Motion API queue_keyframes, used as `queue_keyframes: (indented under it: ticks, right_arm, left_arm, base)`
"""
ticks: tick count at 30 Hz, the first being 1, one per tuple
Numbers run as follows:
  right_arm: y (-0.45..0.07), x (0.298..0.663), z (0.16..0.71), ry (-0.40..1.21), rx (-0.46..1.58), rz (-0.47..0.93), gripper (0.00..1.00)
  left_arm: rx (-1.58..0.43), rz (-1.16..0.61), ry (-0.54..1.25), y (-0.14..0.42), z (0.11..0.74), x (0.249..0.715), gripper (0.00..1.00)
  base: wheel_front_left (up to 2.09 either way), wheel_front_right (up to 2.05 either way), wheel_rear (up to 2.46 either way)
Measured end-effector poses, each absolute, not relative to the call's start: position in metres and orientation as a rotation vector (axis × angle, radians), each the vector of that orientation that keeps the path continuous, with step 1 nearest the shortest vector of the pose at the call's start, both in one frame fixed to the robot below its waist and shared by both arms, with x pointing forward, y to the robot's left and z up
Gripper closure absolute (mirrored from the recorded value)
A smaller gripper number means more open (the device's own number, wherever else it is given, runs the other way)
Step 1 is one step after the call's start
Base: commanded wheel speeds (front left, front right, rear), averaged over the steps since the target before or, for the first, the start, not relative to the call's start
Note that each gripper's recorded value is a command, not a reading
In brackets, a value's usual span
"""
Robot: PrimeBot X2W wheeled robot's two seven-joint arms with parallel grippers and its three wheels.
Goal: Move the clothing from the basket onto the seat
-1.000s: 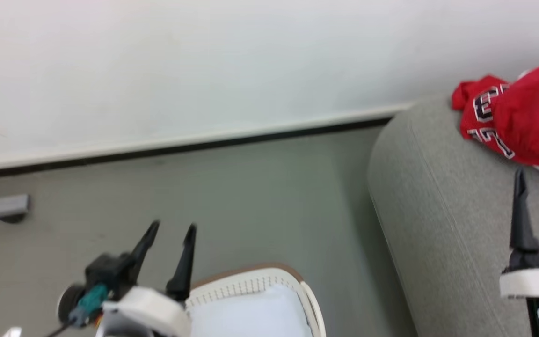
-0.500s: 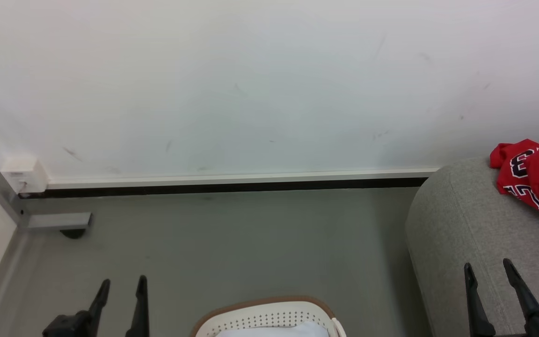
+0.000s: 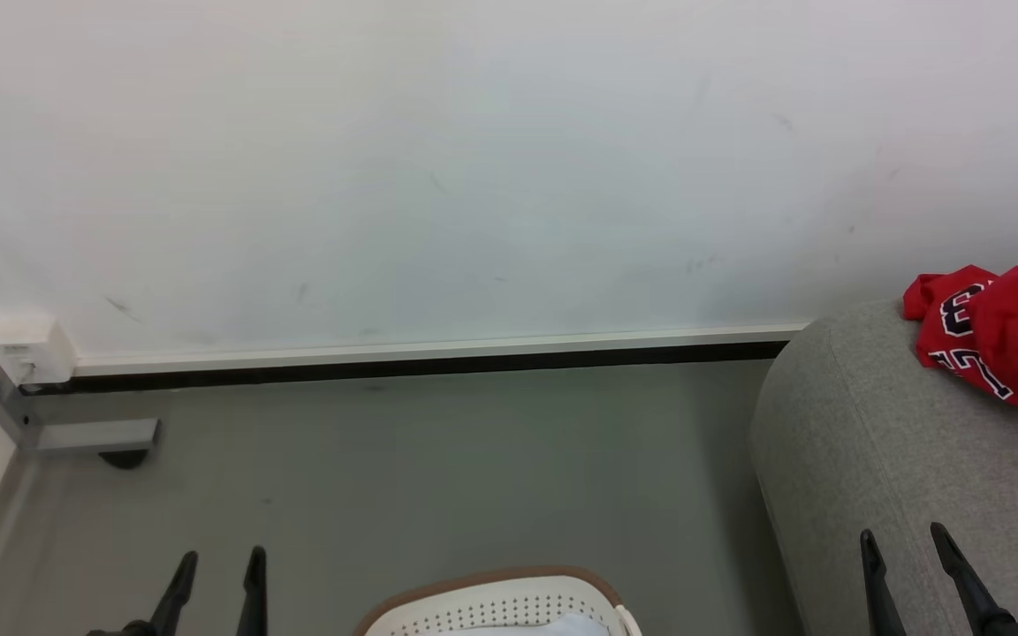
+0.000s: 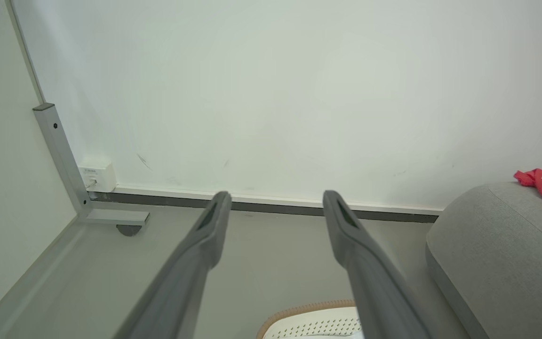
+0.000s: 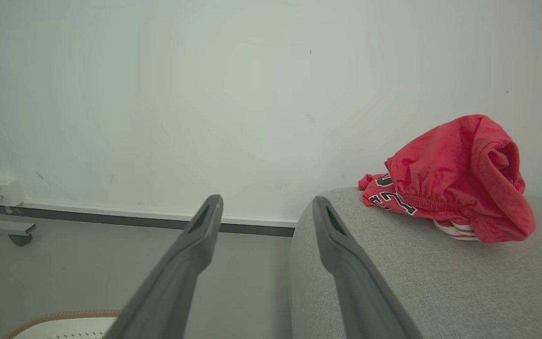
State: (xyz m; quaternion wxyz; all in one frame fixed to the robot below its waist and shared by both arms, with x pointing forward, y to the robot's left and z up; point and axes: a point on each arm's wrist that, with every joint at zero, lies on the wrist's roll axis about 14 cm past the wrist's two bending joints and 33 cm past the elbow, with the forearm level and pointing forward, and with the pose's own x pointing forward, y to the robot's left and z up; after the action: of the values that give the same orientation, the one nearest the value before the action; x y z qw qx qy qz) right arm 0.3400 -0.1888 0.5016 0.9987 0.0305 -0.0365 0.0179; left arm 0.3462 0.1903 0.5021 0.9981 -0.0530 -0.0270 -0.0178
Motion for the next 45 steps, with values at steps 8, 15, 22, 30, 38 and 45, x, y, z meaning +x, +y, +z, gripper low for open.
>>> queue_keyframes:
  ticks: [8, 15, 22, 30, 38, 45]
  right_arm:
    - [-0.191, 0.339, 0.498, -0.062, 0.064, 0.028, 0.00]
    - [-0.190, 0.340, 0.497, -0.060, 0.067, 0.030, 0.00]
    - [-0.191, 0.341, 0.499, -0.063, 0.071, 0.027, 0.00]
    - [-0.193, 0.335, 0.486, -0.027, 0.082, 0.013, 1.00]
    - [-0.198, 0.335, 0.478, 0.010, 0.226, -0.025, 1.00]
    - [-0.202, 0.337, 0.476, 0.022, 0.355, -0.052, 1.00]
  left_arm:
    - [-0.106, -0.064, -0.048, 0.185, 0.498, 0.349, 0.00]
    - [-0.111, -0.067, -0.040, 0.183, 0.494, 0.350, 0.00]
    - [-0.107, -0.069, -0.035, 0.183, 0.492, 0.351, 0.00]
    - [-0.116, -0.080, 0.011, 0.177, 0.477, 0.348, 1.00]
    - [-0.248, -0.032, 0.063, 0.183, 0.467, 0.348, 1.00]
    - [-0.376, -0.003, 0.067, 0.186, 0.469, 0.351, 1.00]
  base:
    - [0.00, 0.00, 0.00]
    - [0.00, 0.00, 0.00]
    - [0.00, 0.00, 0.00]
    - [0.00, 0.00, 0.00]
    - [0.00, 0.00, 0.00]
    - [0.00, 0.00, 0.00]
